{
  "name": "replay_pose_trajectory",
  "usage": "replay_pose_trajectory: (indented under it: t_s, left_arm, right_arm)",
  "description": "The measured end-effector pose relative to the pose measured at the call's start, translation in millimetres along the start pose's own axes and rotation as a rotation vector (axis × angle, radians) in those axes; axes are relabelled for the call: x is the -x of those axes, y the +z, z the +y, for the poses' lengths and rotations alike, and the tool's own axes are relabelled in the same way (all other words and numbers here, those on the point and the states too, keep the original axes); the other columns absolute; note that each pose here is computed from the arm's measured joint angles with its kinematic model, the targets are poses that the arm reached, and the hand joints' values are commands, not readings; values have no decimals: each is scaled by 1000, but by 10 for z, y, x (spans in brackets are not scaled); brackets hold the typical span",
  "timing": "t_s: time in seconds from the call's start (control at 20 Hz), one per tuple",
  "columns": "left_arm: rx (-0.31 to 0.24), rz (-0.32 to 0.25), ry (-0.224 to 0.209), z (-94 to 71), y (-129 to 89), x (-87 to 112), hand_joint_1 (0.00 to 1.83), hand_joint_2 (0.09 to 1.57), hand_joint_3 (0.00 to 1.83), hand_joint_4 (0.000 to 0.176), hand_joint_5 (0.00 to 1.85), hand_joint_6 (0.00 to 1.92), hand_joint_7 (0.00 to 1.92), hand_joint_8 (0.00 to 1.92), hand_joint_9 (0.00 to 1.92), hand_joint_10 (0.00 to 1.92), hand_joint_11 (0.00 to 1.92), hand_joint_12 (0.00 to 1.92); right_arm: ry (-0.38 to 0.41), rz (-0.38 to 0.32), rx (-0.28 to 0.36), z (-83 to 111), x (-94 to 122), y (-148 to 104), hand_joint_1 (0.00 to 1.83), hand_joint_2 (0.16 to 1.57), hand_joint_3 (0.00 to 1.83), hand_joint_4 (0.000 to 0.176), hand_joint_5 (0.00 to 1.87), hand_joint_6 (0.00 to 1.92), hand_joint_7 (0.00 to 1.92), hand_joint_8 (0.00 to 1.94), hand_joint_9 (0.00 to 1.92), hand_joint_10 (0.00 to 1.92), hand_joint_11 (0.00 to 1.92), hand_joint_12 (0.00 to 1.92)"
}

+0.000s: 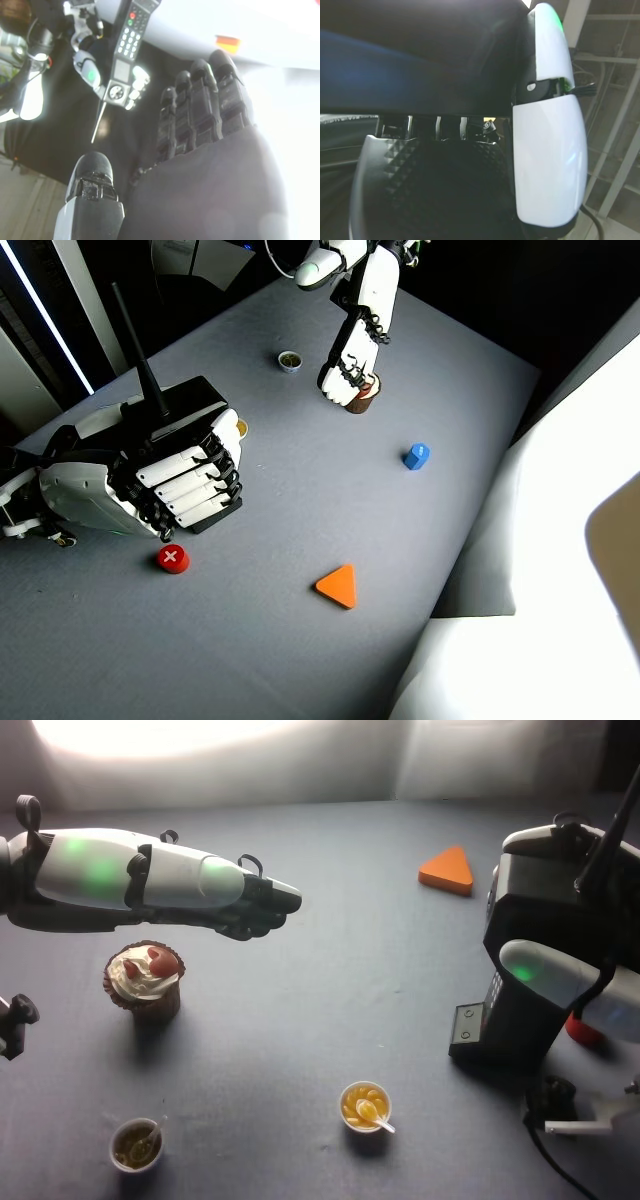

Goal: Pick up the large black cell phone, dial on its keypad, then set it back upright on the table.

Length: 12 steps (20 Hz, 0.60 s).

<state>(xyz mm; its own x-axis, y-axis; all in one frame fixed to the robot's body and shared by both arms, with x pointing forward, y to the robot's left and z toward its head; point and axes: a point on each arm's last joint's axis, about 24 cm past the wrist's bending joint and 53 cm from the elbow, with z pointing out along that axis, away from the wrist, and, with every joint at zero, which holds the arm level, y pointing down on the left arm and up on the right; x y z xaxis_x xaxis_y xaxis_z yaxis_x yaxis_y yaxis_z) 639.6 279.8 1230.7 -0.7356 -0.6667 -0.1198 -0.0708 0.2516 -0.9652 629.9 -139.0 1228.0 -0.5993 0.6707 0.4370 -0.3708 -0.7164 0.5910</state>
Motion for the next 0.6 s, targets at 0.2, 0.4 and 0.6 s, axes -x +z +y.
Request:
replay_pose_trajectory:
  t_s: [0.2, 0.4, 0.6]
  left_arm:
    - [0, 0, 0, 1, 2, 1, 0, 1140, 0, 40, 177, 1, 215, 1, 208, 1, 0, 403]
    - [0, -3, 0, 0, 2, 6, 0, 1136, 0, 38, 180, 1, 217, 1, 212, 2, 0, 442]
    - [0, -2, -1, 0, 2, 6, 0, 1131, 0, 37, 177, 0, 217, 0, 212, 1, 0, 492]
  right_arm:
    - [-6, 15, -3, 7, -25, 13, 1152, 1262, 1, 0, 677, 1387, 736, 1429, 658, 737, 520, 1266]
    - [-5, 19, -12, -13, -37, 19, 1258, 1159, 0, 0, 772, 73, 788, 163, 691, 438, 394, 1264]
    - [-2, 20, -15, -22, -53, 37, 1155, 1164, 1, 0, 733, 1, 783, 27, 667, 365, 304, 1320]
